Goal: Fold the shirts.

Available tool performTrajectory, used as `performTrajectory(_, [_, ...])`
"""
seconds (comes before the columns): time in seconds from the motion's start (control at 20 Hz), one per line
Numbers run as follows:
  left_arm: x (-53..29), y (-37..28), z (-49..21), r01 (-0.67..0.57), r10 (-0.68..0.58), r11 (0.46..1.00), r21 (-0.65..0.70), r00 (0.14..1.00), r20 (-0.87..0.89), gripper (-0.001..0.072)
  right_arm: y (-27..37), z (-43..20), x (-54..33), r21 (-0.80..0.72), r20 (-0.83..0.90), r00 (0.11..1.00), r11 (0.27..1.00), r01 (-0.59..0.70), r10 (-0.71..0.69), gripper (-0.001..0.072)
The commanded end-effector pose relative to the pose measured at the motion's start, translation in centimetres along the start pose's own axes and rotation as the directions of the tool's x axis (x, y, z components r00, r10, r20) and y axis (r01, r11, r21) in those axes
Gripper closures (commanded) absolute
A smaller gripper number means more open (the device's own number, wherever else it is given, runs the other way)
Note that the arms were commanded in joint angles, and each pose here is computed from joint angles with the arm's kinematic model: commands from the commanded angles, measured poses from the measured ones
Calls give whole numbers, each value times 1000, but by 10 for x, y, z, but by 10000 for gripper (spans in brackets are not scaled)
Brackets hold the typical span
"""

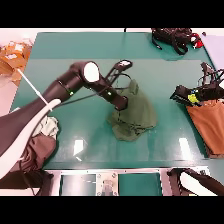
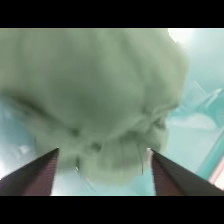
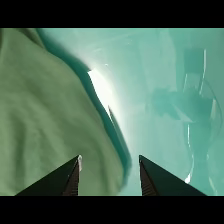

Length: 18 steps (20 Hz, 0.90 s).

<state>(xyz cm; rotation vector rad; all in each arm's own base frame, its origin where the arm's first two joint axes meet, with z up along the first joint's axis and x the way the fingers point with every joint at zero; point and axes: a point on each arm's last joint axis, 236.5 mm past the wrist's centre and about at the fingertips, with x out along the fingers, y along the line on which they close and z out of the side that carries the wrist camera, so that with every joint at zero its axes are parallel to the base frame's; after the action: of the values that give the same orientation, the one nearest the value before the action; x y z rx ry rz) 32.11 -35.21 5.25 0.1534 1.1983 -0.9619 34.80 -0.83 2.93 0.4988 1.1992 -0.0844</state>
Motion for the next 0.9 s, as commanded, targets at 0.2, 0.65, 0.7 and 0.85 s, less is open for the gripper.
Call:
performTrajectory(0.2, [25, -4, -109, 115, -218, 942, -316, 923, -316, -13, -16, -8, 32, 34, -121, 991, 998, -47, 51, 280])
performTrajectory(0.65, [123, -18, -98, 126, -145, 892, -434, 989, -12, -10, 1, -41, 104, 130, -315, 922, 973, -193, 225, 288])
performTrajectory(0.7, [124, -17, -92, 128, -137, 891, -436, 990, 11, -8, 0, -41, 106, 135, -316, 922, 972, -191, 225, 288])
performTrajectory(0.85, [124, -21, -97, 131, -150, 891, -434, 989, -10, -7, -1, -37, 109, 130, -299, 928, 973, -190, 221, 288])
